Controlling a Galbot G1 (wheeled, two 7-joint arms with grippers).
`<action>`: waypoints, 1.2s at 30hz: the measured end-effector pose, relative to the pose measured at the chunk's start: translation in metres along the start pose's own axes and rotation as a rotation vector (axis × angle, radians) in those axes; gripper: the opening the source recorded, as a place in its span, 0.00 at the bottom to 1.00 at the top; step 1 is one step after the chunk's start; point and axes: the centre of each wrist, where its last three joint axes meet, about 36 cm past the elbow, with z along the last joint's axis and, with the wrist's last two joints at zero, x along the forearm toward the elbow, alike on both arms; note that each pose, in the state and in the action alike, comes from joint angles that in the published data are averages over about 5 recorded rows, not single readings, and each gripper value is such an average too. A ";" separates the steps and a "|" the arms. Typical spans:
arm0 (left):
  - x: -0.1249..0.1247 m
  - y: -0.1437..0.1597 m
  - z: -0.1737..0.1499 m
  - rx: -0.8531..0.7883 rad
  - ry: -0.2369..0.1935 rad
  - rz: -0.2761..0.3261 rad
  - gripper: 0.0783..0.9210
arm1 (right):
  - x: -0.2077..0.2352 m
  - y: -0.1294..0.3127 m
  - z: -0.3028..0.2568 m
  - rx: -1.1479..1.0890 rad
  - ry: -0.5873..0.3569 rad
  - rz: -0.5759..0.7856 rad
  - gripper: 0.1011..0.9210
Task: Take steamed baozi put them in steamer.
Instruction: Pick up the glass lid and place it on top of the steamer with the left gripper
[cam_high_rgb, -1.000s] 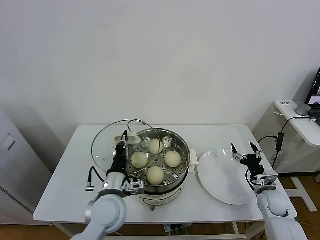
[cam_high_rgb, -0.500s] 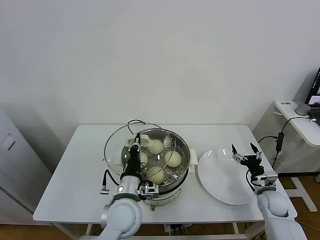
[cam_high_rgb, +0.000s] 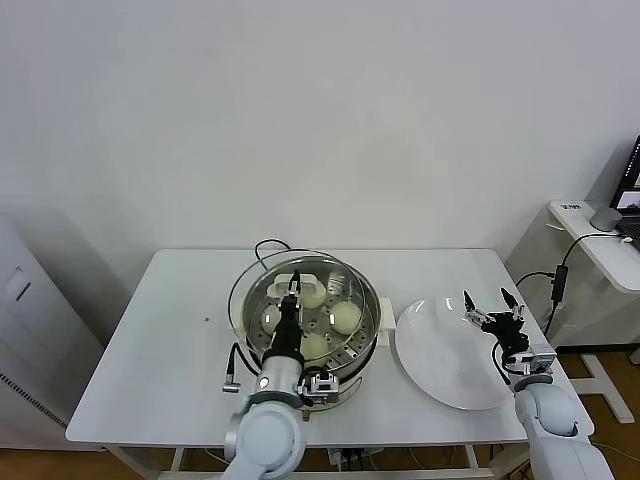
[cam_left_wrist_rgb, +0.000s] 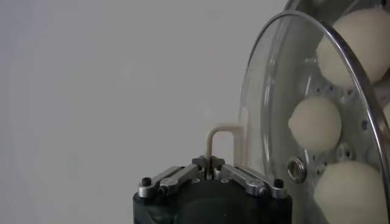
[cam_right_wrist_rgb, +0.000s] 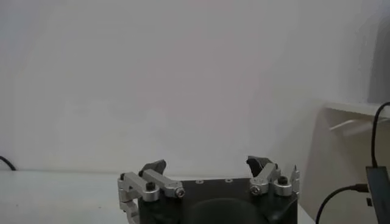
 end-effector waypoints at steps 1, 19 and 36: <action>0.000 -0.001 -0.002 0.001 -0.003 0.001 0.03 | 0.000 0.000 0.000 0.000 0.000 0.000 0.88; -0.003 -0.012 -0.013 0.000 -0.030 0.023 0.03 | 0.002 -0.001 0.002 0.003 0.003 0.000 0.88; -0.006 -0.022 -0.016 -0.007 -0.039 0.034 0.03 | 0.004 -0.001 0.005 -0.001 0.009 -0.001 0.88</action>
